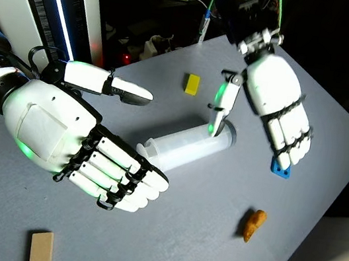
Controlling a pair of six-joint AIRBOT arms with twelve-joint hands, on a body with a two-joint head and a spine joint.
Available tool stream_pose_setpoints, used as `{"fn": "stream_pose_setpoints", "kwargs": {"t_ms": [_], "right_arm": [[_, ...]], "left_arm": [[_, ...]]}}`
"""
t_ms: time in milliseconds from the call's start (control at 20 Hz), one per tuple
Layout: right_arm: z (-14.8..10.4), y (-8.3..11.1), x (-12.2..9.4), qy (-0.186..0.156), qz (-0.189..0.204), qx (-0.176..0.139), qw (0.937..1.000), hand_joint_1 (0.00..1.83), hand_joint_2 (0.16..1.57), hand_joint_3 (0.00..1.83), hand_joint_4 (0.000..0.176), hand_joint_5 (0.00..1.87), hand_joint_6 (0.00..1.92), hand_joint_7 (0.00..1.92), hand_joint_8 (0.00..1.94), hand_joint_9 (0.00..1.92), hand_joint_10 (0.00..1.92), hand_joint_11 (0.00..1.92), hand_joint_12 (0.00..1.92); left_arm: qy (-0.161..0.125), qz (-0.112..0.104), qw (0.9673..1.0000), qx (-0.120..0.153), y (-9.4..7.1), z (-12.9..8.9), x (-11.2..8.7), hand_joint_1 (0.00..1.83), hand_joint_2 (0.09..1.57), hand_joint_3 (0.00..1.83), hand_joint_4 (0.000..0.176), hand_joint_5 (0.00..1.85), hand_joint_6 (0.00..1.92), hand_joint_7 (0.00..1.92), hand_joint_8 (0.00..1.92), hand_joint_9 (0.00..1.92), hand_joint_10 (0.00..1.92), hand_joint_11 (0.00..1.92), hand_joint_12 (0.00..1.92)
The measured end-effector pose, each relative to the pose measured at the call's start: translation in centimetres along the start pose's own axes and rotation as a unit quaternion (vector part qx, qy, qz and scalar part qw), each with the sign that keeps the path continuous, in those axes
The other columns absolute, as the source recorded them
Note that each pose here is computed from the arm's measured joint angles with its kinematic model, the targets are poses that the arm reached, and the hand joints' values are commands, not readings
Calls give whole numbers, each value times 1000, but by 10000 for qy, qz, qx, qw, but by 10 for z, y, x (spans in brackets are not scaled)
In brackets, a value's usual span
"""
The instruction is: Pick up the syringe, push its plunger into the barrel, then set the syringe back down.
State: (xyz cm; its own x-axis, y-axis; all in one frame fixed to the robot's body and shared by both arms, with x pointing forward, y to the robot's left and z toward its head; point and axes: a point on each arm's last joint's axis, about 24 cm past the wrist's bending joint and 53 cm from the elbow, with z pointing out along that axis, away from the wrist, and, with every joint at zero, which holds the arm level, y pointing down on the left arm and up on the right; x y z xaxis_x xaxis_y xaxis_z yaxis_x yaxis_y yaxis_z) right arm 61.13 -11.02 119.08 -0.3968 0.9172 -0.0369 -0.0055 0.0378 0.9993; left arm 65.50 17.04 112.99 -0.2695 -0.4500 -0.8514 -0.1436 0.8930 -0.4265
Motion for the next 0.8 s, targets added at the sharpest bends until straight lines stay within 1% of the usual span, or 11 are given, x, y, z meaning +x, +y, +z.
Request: {"fn": "stream_pose_setpoints", "kwargs": {"t_ms": [100,200,250,300,350,400,450,500,700,750,800], "right_arm": [[0,0,0,-3,0,-3,10000,435,1151,3,0,490,42,591,41,582,113,120,1312],[0,2,0,1,4,-21,10000,451,1182,0,0,748,73,889,107,724,676,389,1593],[0,1,1,14,5,-4,10000,469,1194,1,0,778,410,893,541,756,1040,556,1676],[0,1,1,12,4,-4,10000,469,1194,1,0,778,410,893,541,756,1040,556,1676],[0,1,0,9,4,-7,10000,473,1231,6,0,733,1385,826,1557,854,1736,829,1872],[0,1,1,11,1,-12,10000,473,1231,6,0,733,1385,826,1557,854,1736,829,1872],[0,1,1,13,4,-6,10000,591,1244,3,0,938,1814,1029,1864,1166,1884,1294,1911],[0,1,-1,-8,4,-19,10000,578,1284,10,0,1158,1920,1262,1940,1435,1921,1624,1921],[1,2,0,-1,-18,-25,10000,477,1432,14,0,1385,1921,1555,1941,1692,1921,1873,1921],[1,2,0,1,-19,-30,10000,466,1458,2,56,1395,1921,1572,1941,1701,1921,1882,1921],[1,2,0,0,-17,-26,10000,477,1468,1,152,1388,1921,1572,1941,1693,1921,1861,1921]], "left_arm": [[9,-25,10000,-29,-1,-6,3,192,1107,10,0,485,47,692,80,749,204,214,1269],[-19,-48,10000,26,-4,-12,6,206,1220,9,0,742,43,859,337,732,998,523,1534],[71,-91,9999,-13,-1,-14,13,234,1260,5,0,875,93,834,702,731,1253,619,1624],[99,-121,9999,-43,0,-14,14,234,1260,5,0,875,93,834,702,731,1253,619,1624],[99,-122,9999,-43,0,-14,14,403,1251,0,0,869,776,798,1230,718,1608,658,1852],[63,-112,9999,-18,-1,-14,11,403,1251,0,0,869,776,798,1230,718,1608,658,1852],[22,-116,9999,17,-3,-15,7,611,1296,6,0,860,1601,931,1753,948,1858,947,1907],[-33,-145,9999,44,-4,-15,2,688,1294,0,0,959,1918,1076,1920,1143,1920,1190,1921],[-120,-123,9998,79,-8,-18,-8,631,1300,1,0,1325,1921,1372,1921,1428,1921,1524,1921],[-121,-82,9998,94,-9,-19,-8,607,1311,4,0,1334,1921,1384,1921,1434,1921,1536,1921],[-105,-105,9998,101,-11,-20,-8,613,1308,2,0,1334,1921,1388,1921,1440,1921,1546,1921]]}}
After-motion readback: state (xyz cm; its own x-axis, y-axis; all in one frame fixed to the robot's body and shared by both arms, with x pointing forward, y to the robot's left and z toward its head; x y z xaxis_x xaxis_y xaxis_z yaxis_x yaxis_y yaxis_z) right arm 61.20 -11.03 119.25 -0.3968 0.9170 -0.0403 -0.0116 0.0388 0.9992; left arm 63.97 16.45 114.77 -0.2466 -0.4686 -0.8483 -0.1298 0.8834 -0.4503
